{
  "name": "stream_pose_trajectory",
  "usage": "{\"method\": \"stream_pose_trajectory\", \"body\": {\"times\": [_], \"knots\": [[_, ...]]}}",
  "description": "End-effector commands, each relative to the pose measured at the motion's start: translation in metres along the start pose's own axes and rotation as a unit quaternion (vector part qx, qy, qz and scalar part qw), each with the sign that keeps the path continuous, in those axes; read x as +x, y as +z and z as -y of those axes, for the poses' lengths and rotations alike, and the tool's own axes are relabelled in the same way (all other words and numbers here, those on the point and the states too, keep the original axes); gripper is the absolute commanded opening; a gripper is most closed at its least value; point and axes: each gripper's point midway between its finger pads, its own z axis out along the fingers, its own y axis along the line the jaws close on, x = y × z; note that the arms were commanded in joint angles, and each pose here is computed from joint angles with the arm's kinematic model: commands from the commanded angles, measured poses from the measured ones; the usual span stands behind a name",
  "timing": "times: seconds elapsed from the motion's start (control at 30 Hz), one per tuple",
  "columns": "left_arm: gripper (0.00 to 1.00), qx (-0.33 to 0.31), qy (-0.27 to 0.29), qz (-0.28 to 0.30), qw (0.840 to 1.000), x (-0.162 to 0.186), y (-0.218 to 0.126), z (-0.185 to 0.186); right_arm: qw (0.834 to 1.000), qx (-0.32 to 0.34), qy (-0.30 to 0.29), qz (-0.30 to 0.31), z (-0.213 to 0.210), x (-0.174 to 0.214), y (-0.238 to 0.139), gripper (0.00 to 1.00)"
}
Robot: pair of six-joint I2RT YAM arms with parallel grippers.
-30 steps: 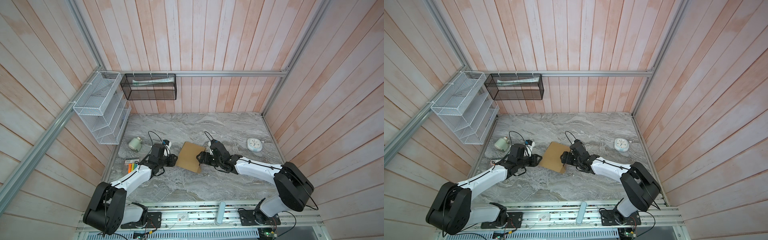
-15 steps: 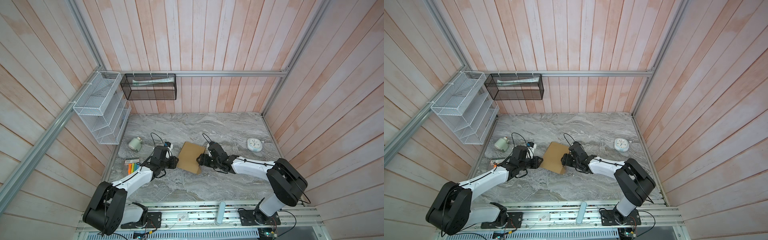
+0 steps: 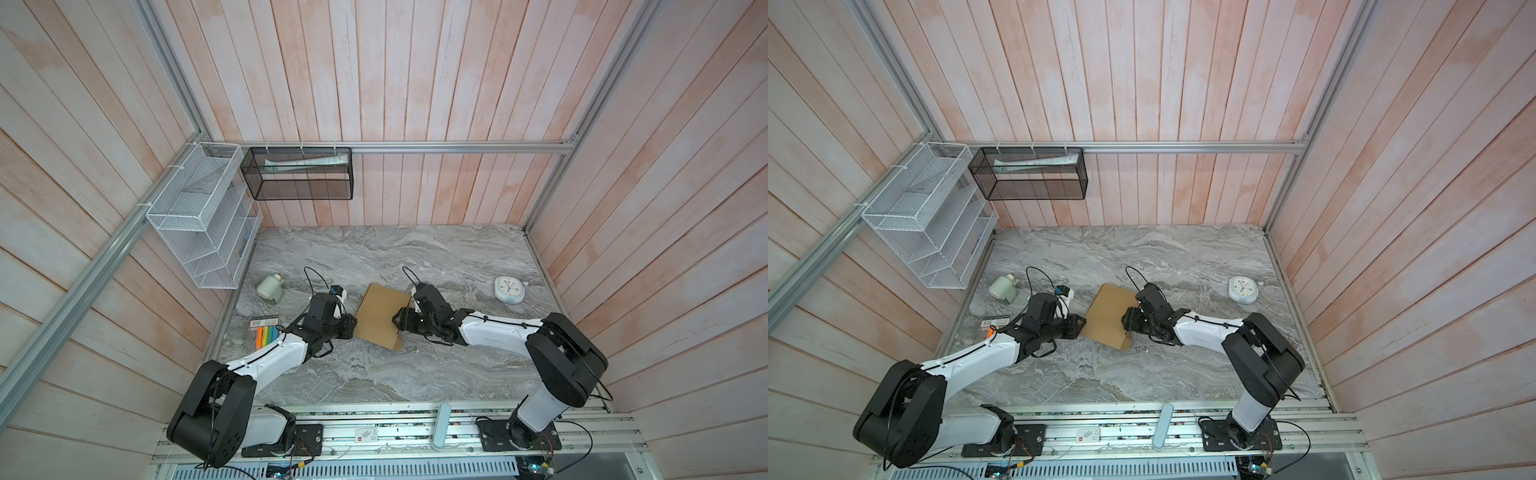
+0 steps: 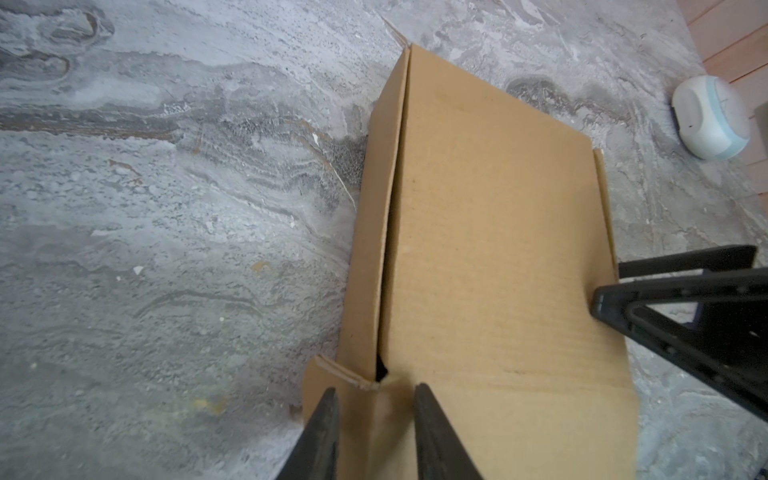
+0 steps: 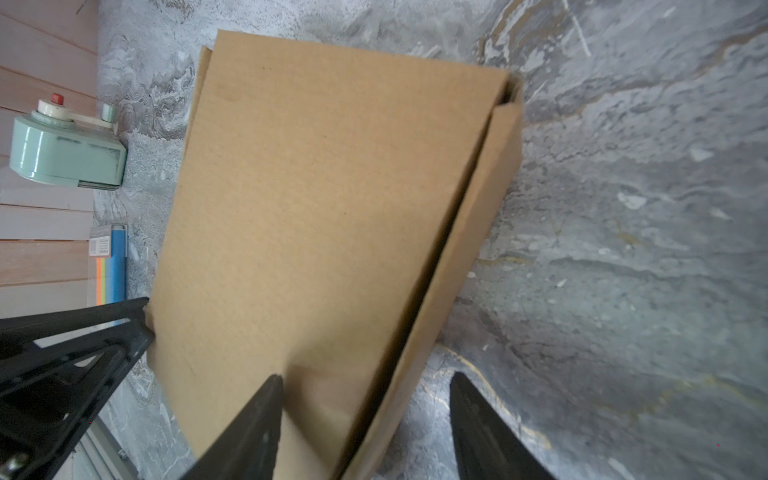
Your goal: Fold the paper box
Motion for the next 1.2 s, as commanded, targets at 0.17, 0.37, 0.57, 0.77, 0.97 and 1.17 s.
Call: {"method": "stream_pose_trajectory", "body": {"times": [0.17,0.37,0.57,0.77,0.97,1.17], "knots": [[0.32,-0.014,0.001,-0.006,1.0,0.007,0.003,-0.006,1.0,-0.009,-0.001,-0.004,-0.005,-0.003,0.009,0.57],[0.32,-0.016,0.003,-0.004,1.0,0.003,0.003,-0.005,1.0,-0.012,0.001,-0.01,-0.004,-0.002,0.014,0.49],[0.32,-0.014,0.005,0.004,1.0,-0.005,0.0,-0.002,1.0,-0.009,0.001,-0.009,-0.001,-0.003,0.015,0.43],[0.31,-0.016,0.011,0.013,1.0,-0.017,-0.006,0.001,1.0,-0.009,0.0,-0.006,-0.001,-0.006,0.014,0.41],[0.3,-0.019,0.013,0.022,0.999,-0.027,-0.014,0.004,1.0,-0.007,-0.003,-0.005,0.002,-0.01,0.015,0.38],[0.3,-0.02,0.013,0.032,0.999,-0.04,-0.02,0.005,1.0,-0.008,-0.005,-0.005,0.005,-0.014,0.016,0.36]]}}
